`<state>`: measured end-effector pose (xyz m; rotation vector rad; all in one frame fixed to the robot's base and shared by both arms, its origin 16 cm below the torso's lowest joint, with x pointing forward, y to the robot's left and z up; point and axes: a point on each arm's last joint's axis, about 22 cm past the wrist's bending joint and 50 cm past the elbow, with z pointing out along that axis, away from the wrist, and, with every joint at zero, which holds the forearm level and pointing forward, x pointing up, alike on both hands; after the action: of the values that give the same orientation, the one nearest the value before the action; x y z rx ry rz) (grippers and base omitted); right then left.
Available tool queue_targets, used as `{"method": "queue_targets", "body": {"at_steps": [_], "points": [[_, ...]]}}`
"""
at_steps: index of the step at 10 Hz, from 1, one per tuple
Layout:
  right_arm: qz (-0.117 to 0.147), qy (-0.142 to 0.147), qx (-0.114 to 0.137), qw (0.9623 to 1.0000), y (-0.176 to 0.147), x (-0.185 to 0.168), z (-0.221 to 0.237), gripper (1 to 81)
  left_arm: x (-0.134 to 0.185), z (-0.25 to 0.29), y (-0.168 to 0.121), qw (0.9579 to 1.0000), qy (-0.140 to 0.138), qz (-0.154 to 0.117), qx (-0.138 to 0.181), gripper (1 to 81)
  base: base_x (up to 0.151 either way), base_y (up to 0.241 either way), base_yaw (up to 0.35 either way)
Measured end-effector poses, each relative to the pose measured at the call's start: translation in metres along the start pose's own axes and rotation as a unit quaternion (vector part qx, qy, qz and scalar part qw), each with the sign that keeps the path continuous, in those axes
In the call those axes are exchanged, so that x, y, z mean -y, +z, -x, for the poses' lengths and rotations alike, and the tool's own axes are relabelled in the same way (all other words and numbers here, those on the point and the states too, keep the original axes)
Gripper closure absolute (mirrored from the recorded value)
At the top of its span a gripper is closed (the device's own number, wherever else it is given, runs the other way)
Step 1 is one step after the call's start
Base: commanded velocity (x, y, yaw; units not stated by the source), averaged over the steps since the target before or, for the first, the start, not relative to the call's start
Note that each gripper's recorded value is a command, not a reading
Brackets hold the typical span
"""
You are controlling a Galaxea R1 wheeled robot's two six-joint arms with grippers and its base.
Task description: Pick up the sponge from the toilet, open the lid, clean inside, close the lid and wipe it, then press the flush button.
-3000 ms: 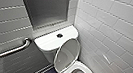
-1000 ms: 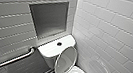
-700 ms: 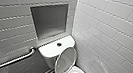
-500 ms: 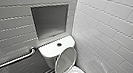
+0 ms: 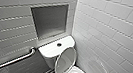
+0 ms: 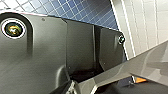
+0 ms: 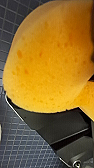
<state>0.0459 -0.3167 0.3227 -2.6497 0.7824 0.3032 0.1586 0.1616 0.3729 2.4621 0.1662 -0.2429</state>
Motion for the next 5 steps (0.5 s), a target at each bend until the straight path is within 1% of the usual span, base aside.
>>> {"method": "queue_targets", "body": {"at_steps": [2, 3, 4, 5], "points": [[0.018, 0.0, 0.0, 0.9998, 0.015, -0.004, 0.019, 81.1, 0.003, -0.04, -0.021, 0.9997, -0.013, 0.002, -0.023, 1.0, 0.0, 0.0, 0.0], [0.032, -0.001, 0.002, 0.9995, 0.028, 0.001, 0.032, 81.1, -0.001, -0.059, -0.031, 0.9993, -0.02, 0.008, -0.032, 1.0, 0.0, 0.0, 0.0], [0.041, -0.007, 0.009, 0.9991, 0.037, 0.006, 0.048, 81.1, -0.008, -0.077, -0.039, 0.9988, -0.027, 0.015, -0.039, 1.0, 0.0, 0.0, 0.0], [0.05, -0.024, 0.017, 0.9983, 0.042, 0.006, 0.062, 81.1, -0.014, -0.101, -0.05, 0.9981, -0.03, 0.021, -0.05, 1.0, 0.0, 0.0, 0.0]]}}
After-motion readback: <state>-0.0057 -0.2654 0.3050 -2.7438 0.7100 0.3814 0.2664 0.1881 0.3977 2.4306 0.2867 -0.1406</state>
